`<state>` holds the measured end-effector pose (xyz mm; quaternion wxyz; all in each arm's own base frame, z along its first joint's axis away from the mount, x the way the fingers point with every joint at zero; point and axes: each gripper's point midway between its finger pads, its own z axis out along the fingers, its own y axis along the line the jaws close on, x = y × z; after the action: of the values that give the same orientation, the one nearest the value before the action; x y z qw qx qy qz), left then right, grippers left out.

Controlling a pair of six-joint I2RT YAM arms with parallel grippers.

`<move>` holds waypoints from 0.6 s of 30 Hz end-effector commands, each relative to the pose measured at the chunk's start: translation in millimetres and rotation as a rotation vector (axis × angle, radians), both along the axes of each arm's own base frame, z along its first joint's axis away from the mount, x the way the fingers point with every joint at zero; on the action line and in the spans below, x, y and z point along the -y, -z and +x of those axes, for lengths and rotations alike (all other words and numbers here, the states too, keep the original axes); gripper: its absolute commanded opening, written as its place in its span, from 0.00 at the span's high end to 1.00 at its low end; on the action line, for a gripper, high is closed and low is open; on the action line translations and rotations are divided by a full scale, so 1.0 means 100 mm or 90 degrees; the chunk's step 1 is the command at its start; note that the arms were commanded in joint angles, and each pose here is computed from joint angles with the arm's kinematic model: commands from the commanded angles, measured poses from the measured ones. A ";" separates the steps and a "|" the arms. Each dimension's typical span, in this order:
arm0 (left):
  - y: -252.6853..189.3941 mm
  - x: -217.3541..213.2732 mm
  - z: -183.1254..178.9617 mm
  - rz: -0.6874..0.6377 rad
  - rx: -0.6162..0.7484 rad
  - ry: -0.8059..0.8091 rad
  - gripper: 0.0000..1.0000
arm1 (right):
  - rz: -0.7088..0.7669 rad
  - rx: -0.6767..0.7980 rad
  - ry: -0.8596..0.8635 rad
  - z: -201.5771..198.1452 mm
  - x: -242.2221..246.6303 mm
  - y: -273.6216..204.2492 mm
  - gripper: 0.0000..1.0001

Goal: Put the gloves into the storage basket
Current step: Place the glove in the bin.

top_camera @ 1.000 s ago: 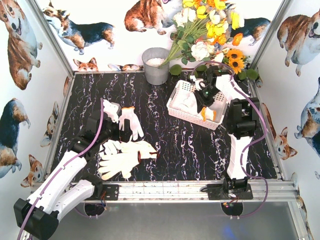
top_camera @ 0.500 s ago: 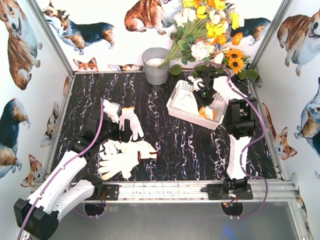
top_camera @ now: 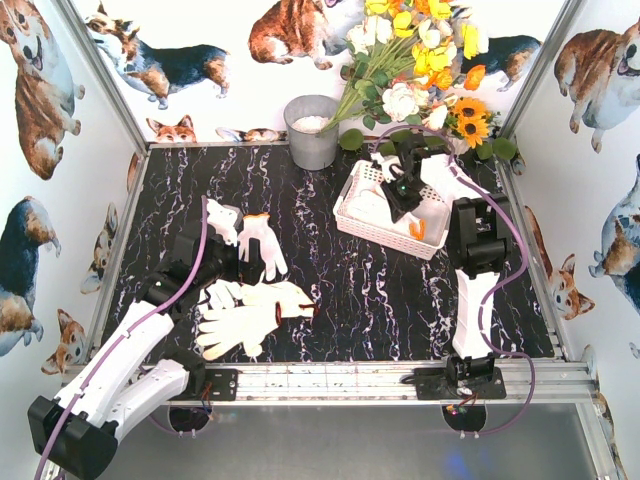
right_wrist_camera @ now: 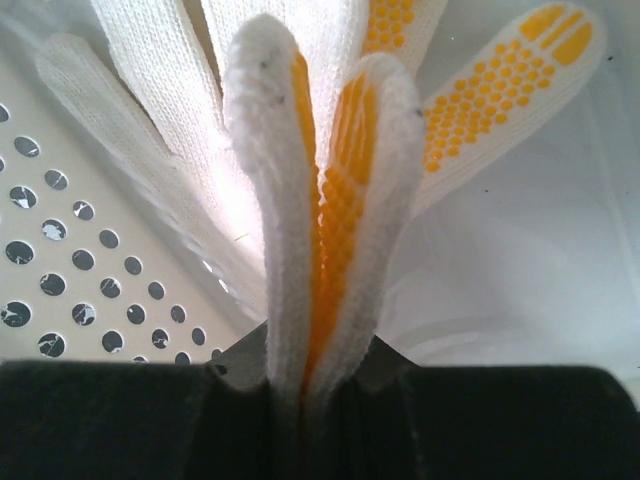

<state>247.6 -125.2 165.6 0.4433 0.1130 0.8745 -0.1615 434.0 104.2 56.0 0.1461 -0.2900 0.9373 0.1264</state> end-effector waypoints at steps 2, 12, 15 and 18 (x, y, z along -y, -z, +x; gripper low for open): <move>-0.01 -0.02 0.04 0.001 0.010 -0.003 0.00 | -0.003 0.048 0.012 0.17 0.00 -0.15 0.82; -0.03 -0.02 0.03 -0.001 0.014 -0.003 0.00 | -0.017 0.084 0.016 0.17 0.06 -0.35 0.56; -0.03 -0.03 0.03 -0.001 0.015 -0.003 0.00 | -0.027 0.095 0.022 0.17 0.09 -0.40 0.45; -0.03 -0.03 0.03 -0.001 0.015 -0.003 0.00 | -0.056 0.107 0.034 0.17 0.19 -0.40 0.43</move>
<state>247.5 -125.3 165.5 0.4431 0.1131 0.8745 -0.1616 437.5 94.5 61.7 0.1578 -0.2811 0.9418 0.0957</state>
